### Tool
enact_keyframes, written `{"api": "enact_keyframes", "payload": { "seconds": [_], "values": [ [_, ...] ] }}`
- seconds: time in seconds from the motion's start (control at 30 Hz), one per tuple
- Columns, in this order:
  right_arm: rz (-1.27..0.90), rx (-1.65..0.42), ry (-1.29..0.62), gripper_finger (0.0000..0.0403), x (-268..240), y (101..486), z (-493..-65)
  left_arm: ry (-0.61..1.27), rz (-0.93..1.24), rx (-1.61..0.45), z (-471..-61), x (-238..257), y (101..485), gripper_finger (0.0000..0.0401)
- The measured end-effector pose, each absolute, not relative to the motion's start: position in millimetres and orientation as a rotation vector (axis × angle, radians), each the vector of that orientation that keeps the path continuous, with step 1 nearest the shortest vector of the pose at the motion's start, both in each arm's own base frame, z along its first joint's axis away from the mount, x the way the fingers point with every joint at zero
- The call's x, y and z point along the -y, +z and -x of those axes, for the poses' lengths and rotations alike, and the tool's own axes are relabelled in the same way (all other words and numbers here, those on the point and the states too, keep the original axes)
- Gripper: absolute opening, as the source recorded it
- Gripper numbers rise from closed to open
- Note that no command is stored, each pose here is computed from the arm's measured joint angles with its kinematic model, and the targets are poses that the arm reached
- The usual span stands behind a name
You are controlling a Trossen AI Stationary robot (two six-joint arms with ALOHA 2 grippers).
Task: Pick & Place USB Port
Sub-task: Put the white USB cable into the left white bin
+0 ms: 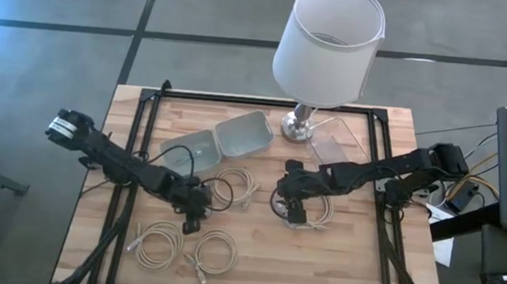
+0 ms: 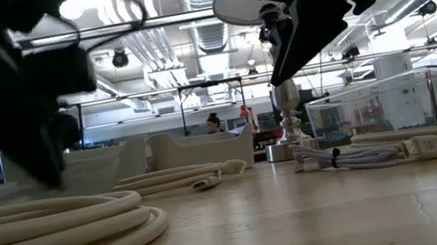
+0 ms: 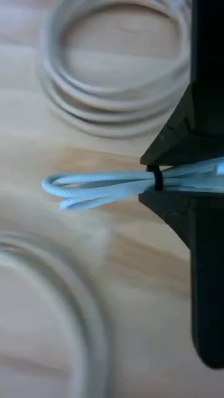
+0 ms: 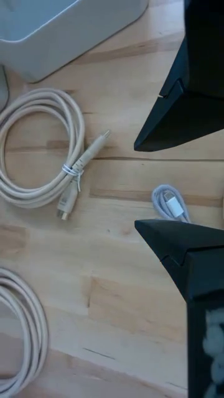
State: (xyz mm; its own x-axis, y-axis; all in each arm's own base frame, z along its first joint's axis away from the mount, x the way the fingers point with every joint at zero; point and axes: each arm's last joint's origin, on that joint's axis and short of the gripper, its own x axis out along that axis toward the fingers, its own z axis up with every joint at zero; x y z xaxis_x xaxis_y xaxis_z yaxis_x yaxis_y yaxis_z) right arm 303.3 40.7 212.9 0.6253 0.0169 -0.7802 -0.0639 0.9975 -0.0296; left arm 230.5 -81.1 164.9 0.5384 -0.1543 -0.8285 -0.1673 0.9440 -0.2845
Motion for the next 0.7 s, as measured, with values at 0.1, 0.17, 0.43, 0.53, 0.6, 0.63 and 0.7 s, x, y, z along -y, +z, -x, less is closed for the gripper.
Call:
{"api": "enact_keyframes", "payload": {
  "seconds": [0.1,0.17,0.43,0.53,0.6,0.63,0.7],
  "values": [
    [0.056,-0.894,0.046,0.0187,-41,213,-303,0.026,0.284,-0.961,-240,82,183,0.0055],
    [0.056,-0.894,0.047,0.0187,-41,213,-303,0.043,0.231,-0.944,-246,82,197,0.0058],
    [0.056,-0.894,0.046,0.0187,-41,213,-303,0.308,-0.008,-1.025,-242,61,253,0.0062],
    [0.057,-0.894,0.047,0.0187,-41,213,-303,0.384,-0.034,-1.111,-233,46,257,0.0063],
    [0.056,-0.894,0.047,0.0187,-41,213,-303,0.426,-0.033,-1.161,-228,35,255,0.0063],
    [0.057,-0.894,0.046,0.0187,-41,213,-303,0.45,-0.03,-1.186,-225,29,253,0.0063],
    [0.056,-0.893,0.047,0.0187,-41,213,-303,0.493,-0.025,-1.233,-221,17,246,0.0063]
  ]
}}
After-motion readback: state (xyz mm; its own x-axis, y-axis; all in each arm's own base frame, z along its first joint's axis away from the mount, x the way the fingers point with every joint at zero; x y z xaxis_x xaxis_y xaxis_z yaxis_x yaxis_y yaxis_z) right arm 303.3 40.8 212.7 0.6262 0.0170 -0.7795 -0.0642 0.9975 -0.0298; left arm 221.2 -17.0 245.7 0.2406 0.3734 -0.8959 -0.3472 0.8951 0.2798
